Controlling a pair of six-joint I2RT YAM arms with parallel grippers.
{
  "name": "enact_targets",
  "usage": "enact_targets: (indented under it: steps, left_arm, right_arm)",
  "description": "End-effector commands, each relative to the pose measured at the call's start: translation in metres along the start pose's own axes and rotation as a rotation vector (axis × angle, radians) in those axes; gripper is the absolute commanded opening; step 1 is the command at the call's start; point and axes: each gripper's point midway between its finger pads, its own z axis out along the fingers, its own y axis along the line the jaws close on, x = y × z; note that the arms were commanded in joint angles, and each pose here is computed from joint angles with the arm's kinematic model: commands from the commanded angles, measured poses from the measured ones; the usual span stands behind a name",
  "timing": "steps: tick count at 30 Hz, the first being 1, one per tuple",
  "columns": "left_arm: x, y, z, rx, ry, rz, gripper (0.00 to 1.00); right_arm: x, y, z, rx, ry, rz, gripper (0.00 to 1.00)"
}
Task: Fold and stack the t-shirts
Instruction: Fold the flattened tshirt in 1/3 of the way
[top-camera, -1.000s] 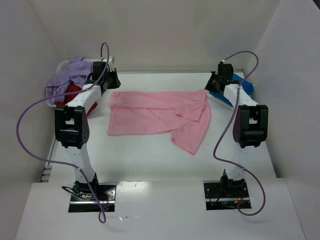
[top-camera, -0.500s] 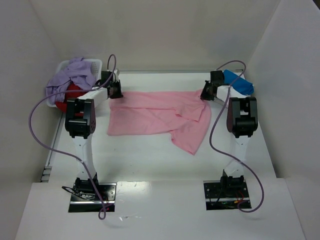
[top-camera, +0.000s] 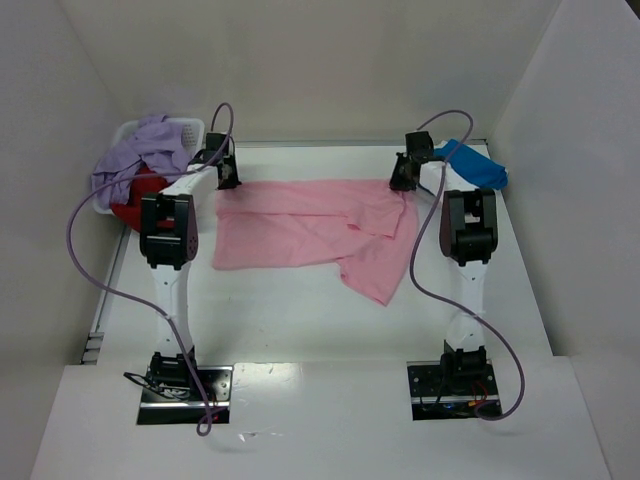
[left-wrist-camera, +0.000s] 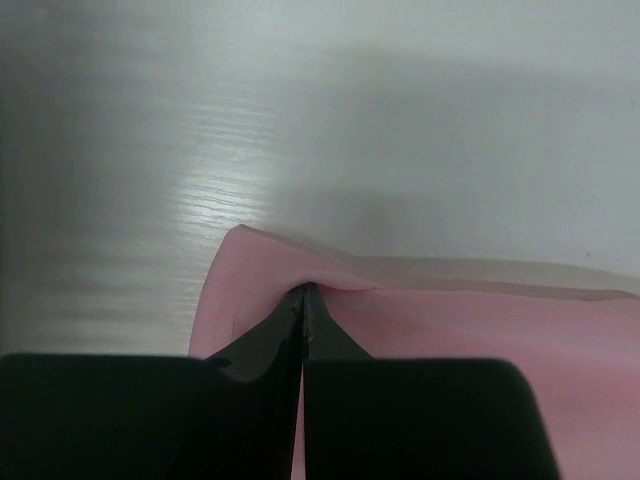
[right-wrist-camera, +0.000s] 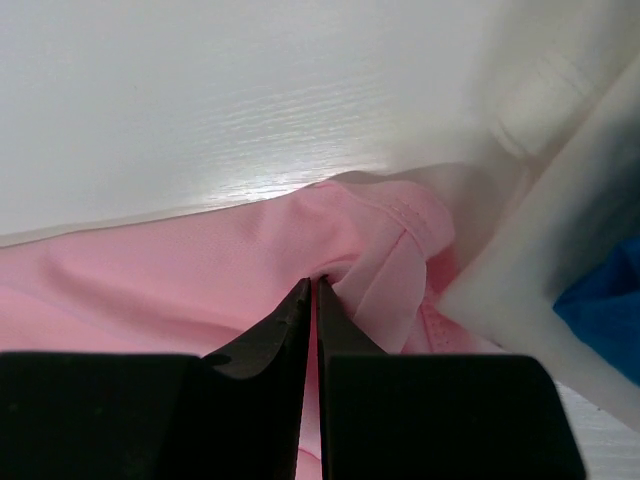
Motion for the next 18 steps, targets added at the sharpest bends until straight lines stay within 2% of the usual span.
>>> enact_targets:
  steps: [1,10,14,17,18]
  left_arm:
    - [-0.004,0.019,0.011,-0.062,0.002,0.013,0.03]
    - [-0.026,0.007,0.022,-0.010,-0.001,0.054,0.05]
    - [-0.043,0.003,-0.005,0.017,-0.047,0.061,0.13]
    - [-0.057,0.003,-0.038,0.027,-0.115,0.056,0.21]
    - [-0.072,0.001,-0.062,0.041,-0.154,0.053,0.28]
  right_arm:
    - [-0.013,0.011,0.000,0.004,-0.021,-0.040,0.10]
    - [-0.031,0.012,0.007,0.030,-0.034,-0.050,0.10]
    - [-0.049,0.020,-0.014,0.009,-0.087,-0.072,0.12]
    - [-0.072,0.036,-0.047,-0.036,-0.150,-0.085,0.18]
    - [-0.080,0.040,-0.058,-0.044,-0.172,-0.086,0.24]
